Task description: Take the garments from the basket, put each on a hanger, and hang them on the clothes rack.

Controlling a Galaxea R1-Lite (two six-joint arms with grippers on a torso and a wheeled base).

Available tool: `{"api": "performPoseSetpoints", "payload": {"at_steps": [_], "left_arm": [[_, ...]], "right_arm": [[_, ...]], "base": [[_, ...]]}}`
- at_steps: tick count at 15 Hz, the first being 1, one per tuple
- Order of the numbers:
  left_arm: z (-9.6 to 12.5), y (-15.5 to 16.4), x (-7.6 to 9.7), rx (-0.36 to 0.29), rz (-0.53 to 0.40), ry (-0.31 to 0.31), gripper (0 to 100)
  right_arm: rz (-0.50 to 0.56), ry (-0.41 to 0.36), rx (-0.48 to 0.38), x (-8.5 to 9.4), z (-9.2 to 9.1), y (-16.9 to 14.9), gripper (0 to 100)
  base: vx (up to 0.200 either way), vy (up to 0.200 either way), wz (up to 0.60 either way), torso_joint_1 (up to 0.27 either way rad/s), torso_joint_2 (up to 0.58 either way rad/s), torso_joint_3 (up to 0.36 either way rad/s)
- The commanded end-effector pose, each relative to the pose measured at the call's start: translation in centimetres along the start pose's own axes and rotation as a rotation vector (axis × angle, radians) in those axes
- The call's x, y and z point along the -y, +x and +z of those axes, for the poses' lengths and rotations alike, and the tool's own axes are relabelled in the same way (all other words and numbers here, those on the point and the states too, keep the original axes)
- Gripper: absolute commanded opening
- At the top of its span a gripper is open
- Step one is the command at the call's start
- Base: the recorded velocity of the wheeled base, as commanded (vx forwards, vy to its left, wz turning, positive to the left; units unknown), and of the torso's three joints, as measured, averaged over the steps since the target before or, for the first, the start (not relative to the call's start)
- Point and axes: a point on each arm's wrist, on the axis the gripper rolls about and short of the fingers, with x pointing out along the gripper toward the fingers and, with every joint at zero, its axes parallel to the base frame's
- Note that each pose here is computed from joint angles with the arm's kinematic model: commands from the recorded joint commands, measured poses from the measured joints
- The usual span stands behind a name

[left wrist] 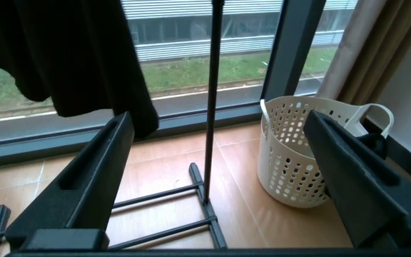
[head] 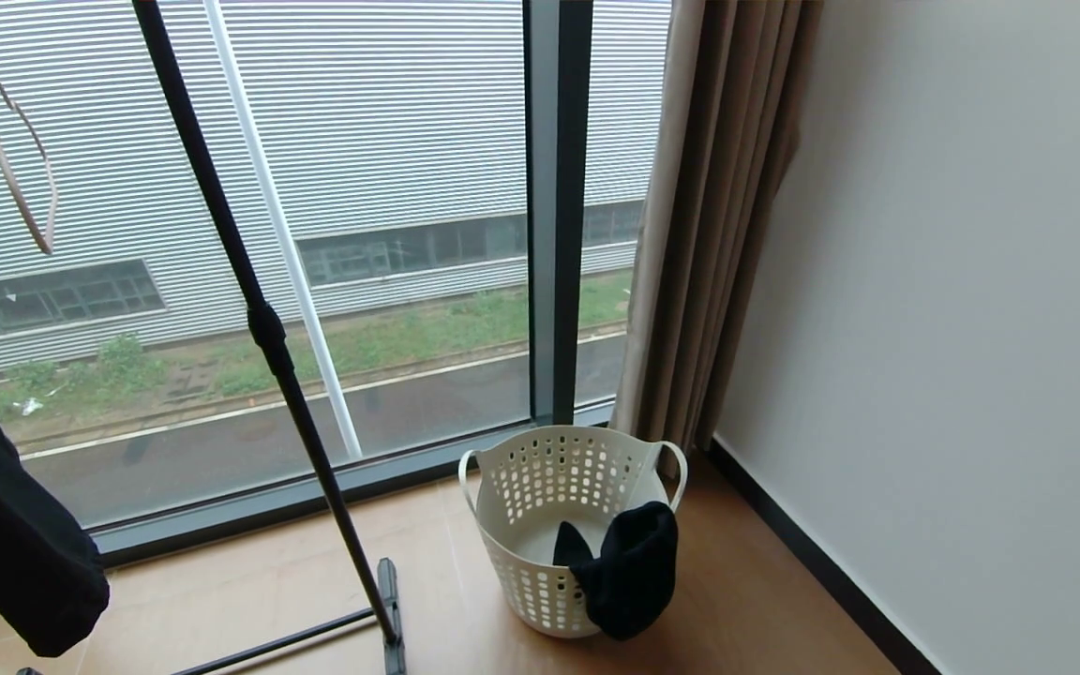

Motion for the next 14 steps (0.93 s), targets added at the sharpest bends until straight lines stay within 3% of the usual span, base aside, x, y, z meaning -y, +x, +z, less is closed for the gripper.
{"api": "performPoseSetpoints", "payload": {"at_steps": [1,14], "left_arm": [[0.00,0.01,0.00,-0.002,-0.001,-0.002,100],[0.01,0.00,0.00,-0.003,-0.001,0.000,100]], "right_arm": [[0.000,0.002,-0.002,0.00,0.02,0.01,100],[0.020,0.001,-0.005,-0.03,0.02,0.03,100]], "base": [[0.000,0.000,0.00,0.000,0.00,0.000],[0.000,0.000,0.00,0.000,0.00,0.000]]}}
